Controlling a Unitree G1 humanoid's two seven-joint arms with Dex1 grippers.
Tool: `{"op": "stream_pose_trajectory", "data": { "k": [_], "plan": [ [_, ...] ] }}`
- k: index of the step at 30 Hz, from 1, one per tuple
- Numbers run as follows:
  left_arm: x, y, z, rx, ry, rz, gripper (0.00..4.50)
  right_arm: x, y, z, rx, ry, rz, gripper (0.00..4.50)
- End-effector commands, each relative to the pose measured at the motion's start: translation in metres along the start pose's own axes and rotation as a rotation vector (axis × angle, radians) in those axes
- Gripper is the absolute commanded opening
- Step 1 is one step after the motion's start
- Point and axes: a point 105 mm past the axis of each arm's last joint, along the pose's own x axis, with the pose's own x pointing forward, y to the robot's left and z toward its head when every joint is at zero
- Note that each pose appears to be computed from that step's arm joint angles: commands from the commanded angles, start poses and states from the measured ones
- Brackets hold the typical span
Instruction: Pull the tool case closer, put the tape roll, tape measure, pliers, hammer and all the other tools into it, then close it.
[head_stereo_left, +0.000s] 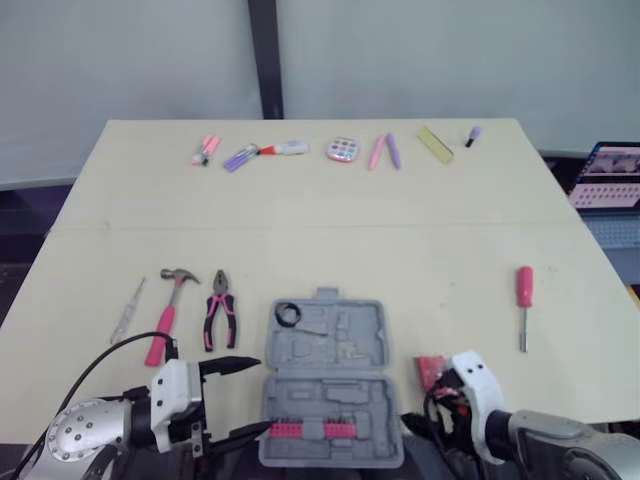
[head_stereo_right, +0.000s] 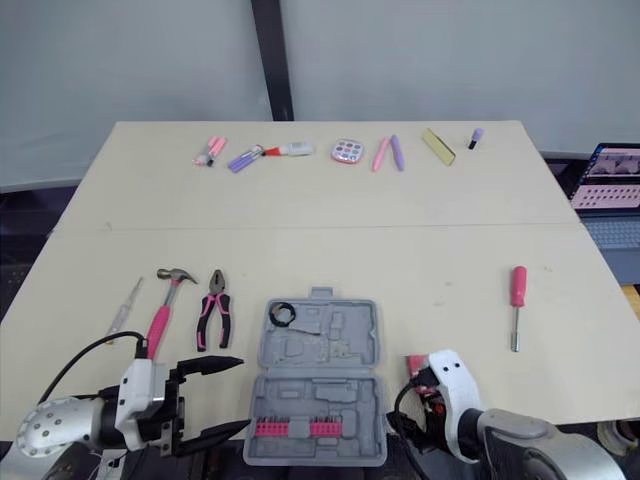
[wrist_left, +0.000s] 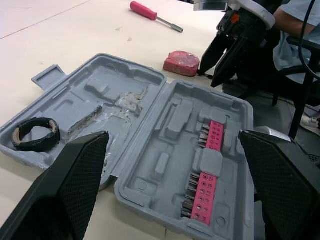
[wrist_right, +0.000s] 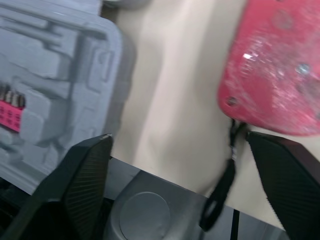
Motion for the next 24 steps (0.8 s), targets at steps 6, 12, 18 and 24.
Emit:
{"op": "stream_pose_trajectory", "data": {
  "k": [6,12,18,24],
  "plan": [
    [0.003,-0.007,0.007,0.031,-0.026,-0.045,4.5,-0.022,-0.005,-0.024,0.063,0.058,0.011,4.45],
    [0.003,-0.008,0.009,0.052,-0.016,-0.097,4.5,-0.048,-0.009,-0.028,0.016,0.075,0.148,4.45],
    [0.004,-0.01,0.012,0.076,-0.018,-0.173,4.5,-0.066,-0.016,-0.015,-0.231,-0.051,0.268,4.45],
    [0.003,-0.007,0.016,0.137,-0.058,-0.187,4.5,-0.066,-0.047,0.009,-0.475,-0.12,0.258,4.45]
  ]
}}
